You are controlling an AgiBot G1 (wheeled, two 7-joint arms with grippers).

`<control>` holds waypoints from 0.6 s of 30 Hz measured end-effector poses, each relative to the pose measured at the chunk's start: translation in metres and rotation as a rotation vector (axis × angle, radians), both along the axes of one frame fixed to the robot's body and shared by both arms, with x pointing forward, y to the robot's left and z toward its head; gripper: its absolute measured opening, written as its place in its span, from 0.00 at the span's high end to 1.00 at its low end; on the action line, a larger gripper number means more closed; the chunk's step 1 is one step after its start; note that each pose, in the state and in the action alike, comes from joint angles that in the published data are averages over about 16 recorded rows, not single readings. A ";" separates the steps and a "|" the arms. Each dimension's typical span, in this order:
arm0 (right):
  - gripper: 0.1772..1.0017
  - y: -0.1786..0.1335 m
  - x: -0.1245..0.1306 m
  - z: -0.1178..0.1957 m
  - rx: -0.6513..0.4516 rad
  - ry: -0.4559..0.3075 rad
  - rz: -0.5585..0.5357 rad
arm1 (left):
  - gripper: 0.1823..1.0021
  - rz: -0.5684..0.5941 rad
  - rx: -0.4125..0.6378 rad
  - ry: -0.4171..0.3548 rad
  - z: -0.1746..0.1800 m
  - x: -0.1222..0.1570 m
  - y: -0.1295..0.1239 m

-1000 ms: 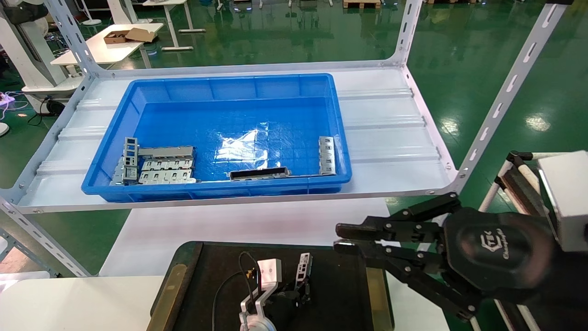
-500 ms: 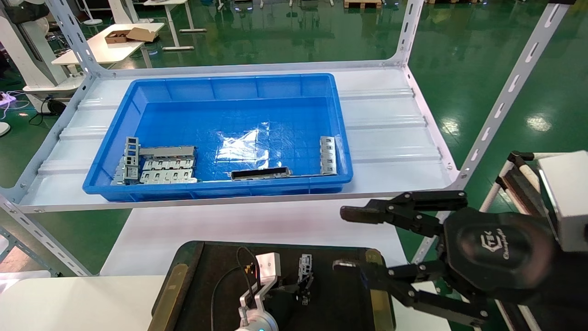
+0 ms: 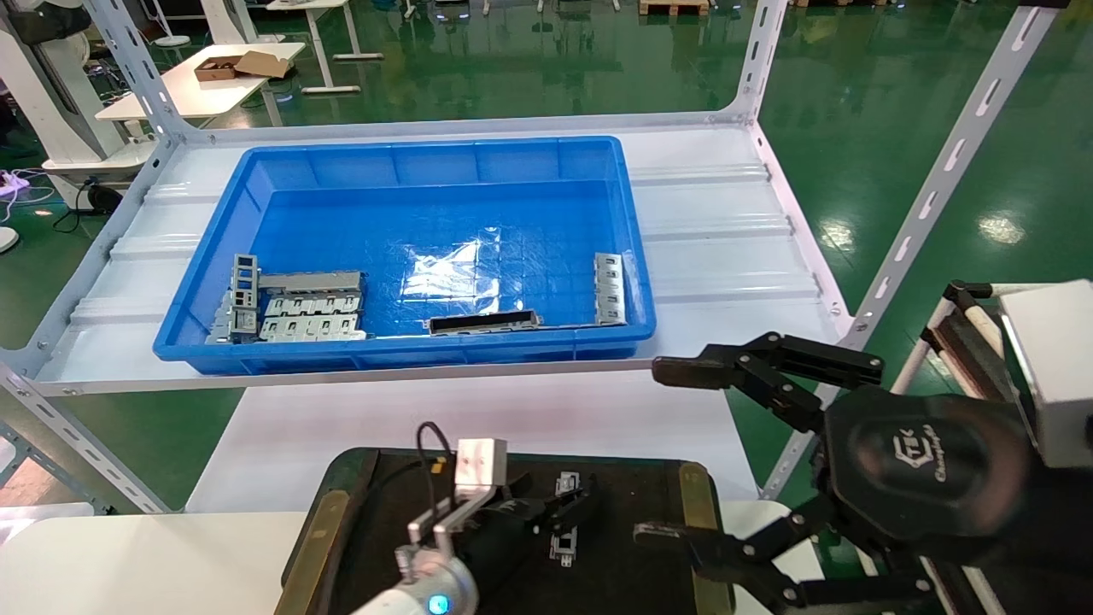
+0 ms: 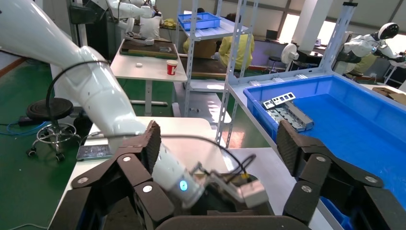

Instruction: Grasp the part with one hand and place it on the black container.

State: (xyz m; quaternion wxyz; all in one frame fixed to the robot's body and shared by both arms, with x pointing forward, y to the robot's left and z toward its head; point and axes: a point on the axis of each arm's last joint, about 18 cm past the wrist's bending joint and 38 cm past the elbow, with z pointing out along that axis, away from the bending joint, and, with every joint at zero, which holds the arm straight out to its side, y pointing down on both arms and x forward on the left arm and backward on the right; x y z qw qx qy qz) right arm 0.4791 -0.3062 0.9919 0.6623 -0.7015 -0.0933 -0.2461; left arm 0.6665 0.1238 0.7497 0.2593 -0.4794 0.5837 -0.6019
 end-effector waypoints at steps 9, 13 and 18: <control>0.10 0.000 0.000 0.000 0.000 0.000 0.000 | 0.07 -0.102 0.099 -0.083 0.026 -0.019 0.049; 0.05 0.000 0.000 0.000 0.000 0.000 0.000 | 0.03 -0.134 0.154 -0.112 0.035 -0.025 0.071; 0.02 0.000 0.000 0.000 0.000 0.000 0.000 | 0.01 -0.165 0.220 -0.144 0.045 -0.031 0.098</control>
